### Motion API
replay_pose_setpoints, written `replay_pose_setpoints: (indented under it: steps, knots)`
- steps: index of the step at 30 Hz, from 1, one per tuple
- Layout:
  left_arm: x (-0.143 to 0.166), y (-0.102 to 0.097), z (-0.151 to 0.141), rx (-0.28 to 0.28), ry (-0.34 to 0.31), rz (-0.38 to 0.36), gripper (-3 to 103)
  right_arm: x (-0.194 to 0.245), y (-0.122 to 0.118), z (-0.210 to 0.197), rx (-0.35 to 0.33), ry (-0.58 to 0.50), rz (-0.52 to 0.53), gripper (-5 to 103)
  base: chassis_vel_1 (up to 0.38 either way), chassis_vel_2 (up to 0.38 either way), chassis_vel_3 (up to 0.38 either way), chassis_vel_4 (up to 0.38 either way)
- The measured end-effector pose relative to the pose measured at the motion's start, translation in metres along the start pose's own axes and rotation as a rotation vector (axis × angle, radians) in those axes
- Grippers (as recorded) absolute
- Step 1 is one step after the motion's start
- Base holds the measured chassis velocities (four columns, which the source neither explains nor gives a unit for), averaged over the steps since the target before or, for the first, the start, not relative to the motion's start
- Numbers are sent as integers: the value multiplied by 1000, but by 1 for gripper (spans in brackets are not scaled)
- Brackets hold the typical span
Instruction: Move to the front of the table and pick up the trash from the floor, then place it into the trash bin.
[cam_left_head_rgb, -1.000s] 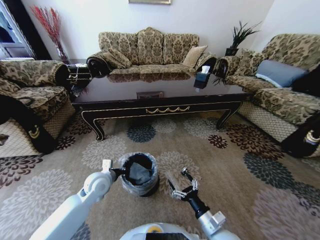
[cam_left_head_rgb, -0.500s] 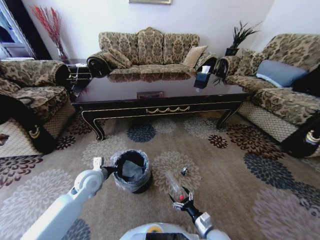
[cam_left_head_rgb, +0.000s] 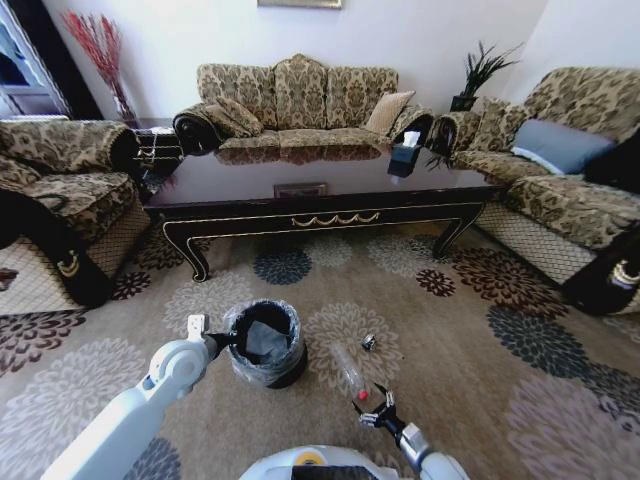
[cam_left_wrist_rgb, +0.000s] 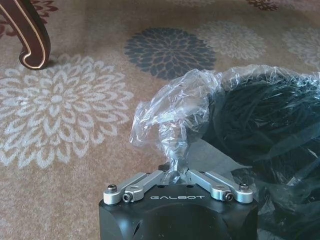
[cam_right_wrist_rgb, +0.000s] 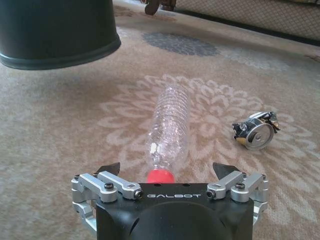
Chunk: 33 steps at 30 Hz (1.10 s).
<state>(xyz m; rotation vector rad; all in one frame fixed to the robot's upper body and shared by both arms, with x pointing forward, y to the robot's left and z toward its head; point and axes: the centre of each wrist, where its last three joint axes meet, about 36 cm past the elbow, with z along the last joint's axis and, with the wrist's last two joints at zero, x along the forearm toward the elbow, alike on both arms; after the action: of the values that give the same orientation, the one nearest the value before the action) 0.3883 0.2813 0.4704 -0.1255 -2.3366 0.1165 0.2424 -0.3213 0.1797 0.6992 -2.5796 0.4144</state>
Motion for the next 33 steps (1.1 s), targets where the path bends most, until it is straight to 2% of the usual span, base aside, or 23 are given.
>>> replay_pose_setpoints:
  steps: [13, 14, 15, 18, 19, 22, 23, 26, 27, 28, 30, 32, 33]
  knots:
    - [3, 0, -2, 3, -4, -11, 2, -18, -15, 10, 28, 25, 5, 101, 0, 0, 0, 0]
    - [4, 0, -2, 4, -5, -13, 2, -18, -15, 11, 29, 25, 4, 96, 0, 0, 0, 0]
    - [4, 1, -2, 6, -6, -16, 2, -18, -14, 11, 29, 25, 4, 96, 0, 0, 0, 0]
    - [4, 2, -2, 9, -6, -18, 2, -17, -14, 10, 32, 20, 4, 80, 0, 0, 0, 0]
    - [4, 2, -2, 9, -6, -18, 2, -17, -14, 10, 32, 20, 4, 80, 0, 0, 0, 0]
    - [4, 1, -1, 14, -7, -14, 2, -17, -14, 10, 40, 10, 8, 70, 0, 0, 0, 0]
    - [4, 1, -1, 14, -7, -14, 2, -17, -14, 10, 40, 10, 8, 70, 0, 0, 0, 0]
    - [4, 0, -1, 16, -6, -13, 2, -15, -14, 10, 43, 8, 7, 54, 0, 0, 0, 0]
    - [4, 0, -1, 16, -6, -13, 2, -15, -14, 10, 44, 8, 7, 54, 0, 0, 0, 0]
    - [4, 0, -1, 16, -6, -12, 2, -15, -14, 11, 45, 8, 8, 42, 0, 0, 0, 0]
    - [4, 0, -2, 15, -7, -12, 2, -15, -14, 11, 46, 9, 10, 42, 0, 0, 0, 0]
    - [5, 0, -2, 13, -8, -11, 2, -16, -13, 12, 52, 7, 16, 32, 0, 0, 0, 0]
    - [6, -1, -2, 13, -9, -11, 2, -16, -13, 12, 53, 5, 18, 32, 0, 0, 0, 0]
